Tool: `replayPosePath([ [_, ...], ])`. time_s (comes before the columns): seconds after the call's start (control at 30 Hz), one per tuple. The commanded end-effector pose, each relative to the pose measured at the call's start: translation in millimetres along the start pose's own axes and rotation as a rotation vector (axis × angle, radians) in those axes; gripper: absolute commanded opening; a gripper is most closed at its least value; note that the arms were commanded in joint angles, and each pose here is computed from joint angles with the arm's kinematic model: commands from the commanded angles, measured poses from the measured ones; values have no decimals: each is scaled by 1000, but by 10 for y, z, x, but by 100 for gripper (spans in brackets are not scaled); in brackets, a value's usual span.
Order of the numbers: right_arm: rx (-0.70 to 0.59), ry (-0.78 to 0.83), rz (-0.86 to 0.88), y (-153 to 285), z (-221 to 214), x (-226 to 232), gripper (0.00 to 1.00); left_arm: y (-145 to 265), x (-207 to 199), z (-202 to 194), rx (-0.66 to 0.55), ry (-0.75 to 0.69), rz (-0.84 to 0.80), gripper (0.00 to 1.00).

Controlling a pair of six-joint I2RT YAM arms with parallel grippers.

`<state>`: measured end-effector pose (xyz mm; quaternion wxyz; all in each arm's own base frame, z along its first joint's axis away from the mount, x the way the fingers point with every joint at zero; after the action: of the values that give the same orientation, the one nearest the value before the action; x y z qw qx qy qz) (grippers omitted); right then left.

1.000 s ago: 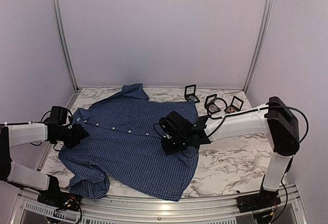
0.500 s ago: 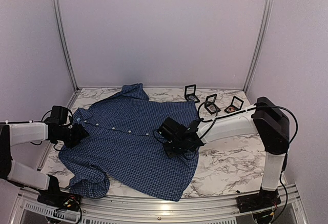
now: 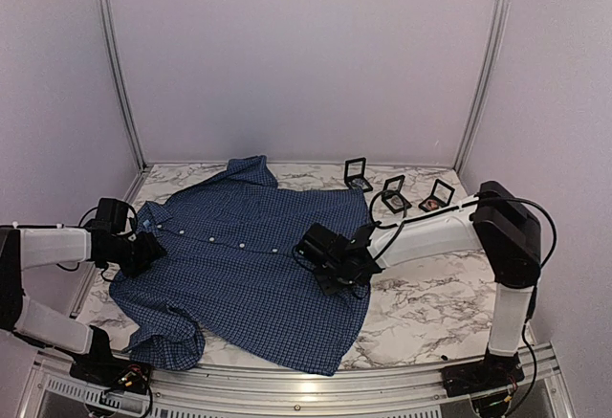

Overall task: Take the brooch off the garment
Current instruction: Flatten out the crumpled clothing at the center of the board.

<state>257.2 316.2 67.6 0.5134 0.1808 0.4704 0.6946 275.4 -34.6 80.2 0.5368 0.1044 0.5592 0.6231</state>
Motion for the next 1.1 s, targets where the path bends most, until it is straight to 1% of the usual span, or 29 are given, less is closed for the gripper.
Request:
replayPosePath([
  [0.0, -9, -4, -43, 113, 27, -133, 44, -8, -59, 79, -19, -20, -14, 64],
  [0.13, -34, 7, -16, 286, 49, -62, 53, -7, -63, 82, -18, -24, -14, 64],
  [0.23, -36, 26, -6, 388, -16, 4, 60, -11, -63, 82, -18, -24, -15, 64],
  [0.43, 15, 64, -17, 365, -295, 75, 68, -22, -70, 83, -14, -23, -19, 64],
  [0.53, 33, 72, -38, 338, -393, 73, 69, -25, -76, 86, -12, -25, -20, 64],
  [0.7, 52, 77, -119, 293, -476, -30, 70, -28, -72, 87, -13, -24, -18, 64],
  [0.9, 38, 54, -156, 293, -451, -96, 70, -35, -65, 83, -11, -25, -15, 64],
  [1.07, 32, 3, -161, 264, -399, -207, 70, -39, -58, 78, -9, -26, -12, 64],
])
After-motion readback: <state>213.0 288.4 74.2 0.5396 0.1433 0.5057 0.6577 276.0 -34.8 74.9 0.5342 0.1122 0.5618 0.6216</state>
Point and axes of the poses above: each gripper's point midway between its finger pads, its own y axis back along the fingers, its own x axis along the line the jaws close on, z = x × y, the point moved 5 cm from there along y, back along the fingers, and after that the axes turned 1 degree about y, right-handed, at the moved point
